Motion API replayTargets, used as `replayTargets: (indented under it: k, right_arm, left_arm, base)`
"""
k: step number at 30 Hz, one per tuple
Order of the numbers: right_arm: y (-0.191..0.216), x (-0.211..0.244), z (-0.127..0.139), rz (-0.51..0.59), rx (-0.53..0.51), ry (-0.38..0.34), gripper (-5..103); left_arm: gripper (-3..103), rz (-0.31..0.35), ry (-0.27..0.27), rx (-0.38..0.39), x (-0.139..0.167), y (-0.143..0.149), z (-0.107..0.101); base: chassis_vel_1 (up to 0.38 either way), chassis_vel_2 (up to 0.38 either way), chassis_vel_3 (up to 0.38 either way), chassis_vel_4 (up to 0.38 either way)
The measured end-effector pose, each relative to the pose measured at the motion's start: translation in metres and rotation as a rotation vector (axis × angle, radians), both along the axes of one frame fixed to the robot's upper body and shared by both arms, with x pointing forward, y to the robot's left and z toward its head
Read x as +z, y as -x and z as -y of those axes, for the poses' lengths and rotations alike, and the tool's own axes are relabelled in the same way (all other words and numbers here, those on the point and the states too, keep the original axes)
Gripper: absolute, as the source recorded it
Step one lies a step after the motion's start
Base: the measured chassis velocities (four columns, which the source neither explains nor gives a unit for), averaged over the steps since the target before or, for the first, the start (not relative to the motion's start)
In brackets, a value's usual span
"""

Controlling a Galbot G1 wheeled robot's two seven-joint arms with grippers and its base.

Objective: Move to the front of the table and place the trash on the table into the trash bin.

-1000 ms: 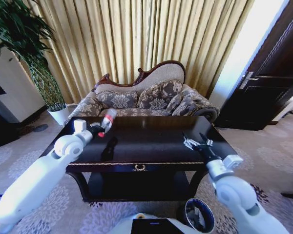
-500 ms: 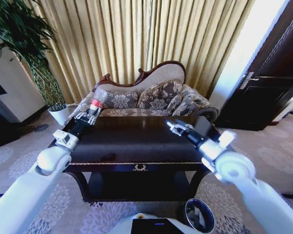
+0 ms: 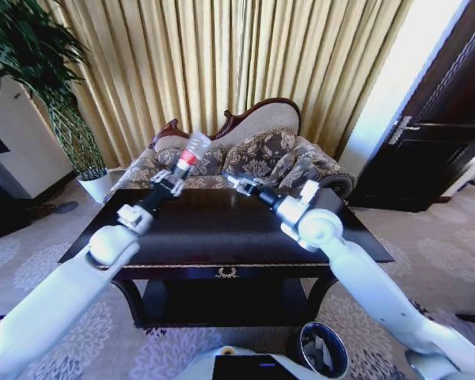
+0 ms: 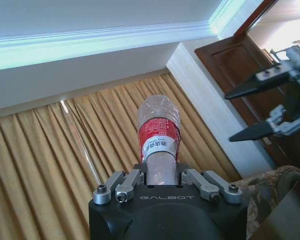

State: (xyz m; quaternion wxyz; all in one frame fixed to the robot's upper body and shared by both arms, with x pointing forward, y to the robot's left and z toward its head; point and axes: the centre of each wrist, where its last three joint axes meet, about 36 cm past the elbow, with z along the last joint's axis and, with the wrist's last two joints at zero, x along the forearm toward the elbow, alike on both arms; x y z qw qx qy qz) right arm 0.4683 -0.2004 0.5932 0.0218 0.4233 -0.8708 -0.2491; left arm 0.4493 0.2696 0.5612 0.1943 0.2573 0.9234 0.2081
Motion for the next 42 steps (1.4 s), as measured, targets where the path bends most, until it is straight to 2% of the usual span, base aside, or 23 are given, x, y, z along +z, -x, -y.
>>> replayTargets:
  k: [4, 9, 16, 26, 27, 28, 30, 31, 33, 35, 36, 38, 42]
  right_arm:
    - [-0.011, 0.011, -0.003, 0.029, 0.000, -0.003, 100]
    - [-0.022, 0.012, -0.002, 0.034, -0.019, -0.001, 100]
    - [-0.025, 0.007, -0.002, 0.032, -0.030, 0.004, 100]
    - [-0.023, 0.010, -0.007, 0.055, -0.025, 0.027, 101]
    - [-0.023, 0.011, -0.006, 0.060, -0.028, 0.032, 97]
    - [-0.023, 0.011, -0.006, 0.060, -0.028, 0.032, 97]
    - [-0.023, 0.012, -0.005, 0.067, -0.036, 0.040, 87]
    - [-0.023, 0.012, -0.005, 0.067, -0.036, 0.040, 87]
    - [-0.022, 0.012, -0.003, 0.072, -0.041, 0.046, 77]
    - [-0.020, 0.013, -0.001, 0.074, -0.043, 0.049, 77]
    - [-0.019, 0.013, 0.000, 0.074, -0.045, 0.049, 65]
    - [-0.017, 0.012, 0.003, 0.073, -0.050, 0.049, 58]
    - [-0.014, 0.010, 0.007, 0.068, -0.056, 0.052, 52]
  left_arm:
    - [27, -0.019, 0.000, -0.027, 0.002, -0.003, 0.015]
    - [27, -0.048, 0.003, -0.069, 0.006, 0.009, 0.030]
    - [27, -0.061, -0.017, -0.088, 0.006, 0.019, 0.032]
    - [27, -0.087, -0.015, -0.102, 0.001, 0.020, 0.039]
    - [27, -0.089, -0.015, -0.104, 0.001, 0.020, 0.040]
    - [27, -0.089, -0.015, -0.104, 0.001, 0.020, 0.040]
    - [27, -0.088, -0.013, -0.106, 0.001, 0.020, 0.043]
    - [27, -0.088, -0.013, -0.106, 0.001, 0.020, 0.043]
    - [27, -0.089, -0.013, -0.108, 0.001, 0.020, 0.043]
    - [27, -0.089, -0.013, -0.109, 0.001, 0.020, 0.044]
    - [27, -0.089, -0.011, -0.109, 0.000, 0.020, 0.045]
    - [27, -0.094, -0.008, -0.105, 0.000, 0.021, 0.048]
    - [27, -0.098, -0.006, -0.106, -0.001, 0.021, 0.050]
  base:
    - [0.000, 0.000, 0.000, 0.000]
    - [0.000, 0.000, 0.000, 0.000]
    - [0.000, 0.000, 0.000, 0.000]
    - [0.000, 0.000, 0.000, 0.000]
    - [0.000, 0.000, 0.000, 0.000]
    - [0.000, 0.000, 0.000, 0.000]
    - [0.000, 0.000, 0.000, 0.000]
    - [0.000, 0.000, 0.000, 0.000]
    - [0.000, 0.000, 0.000, 0.000]
    - [0.000, 0.000, 0.000, 0.000]
    - [0.000, 0.000, 0.000, 0.000]
    - [0.000, 0.000, 0.000, 0.000]
    - [0.000, 0.000, 0.000, 0.000]
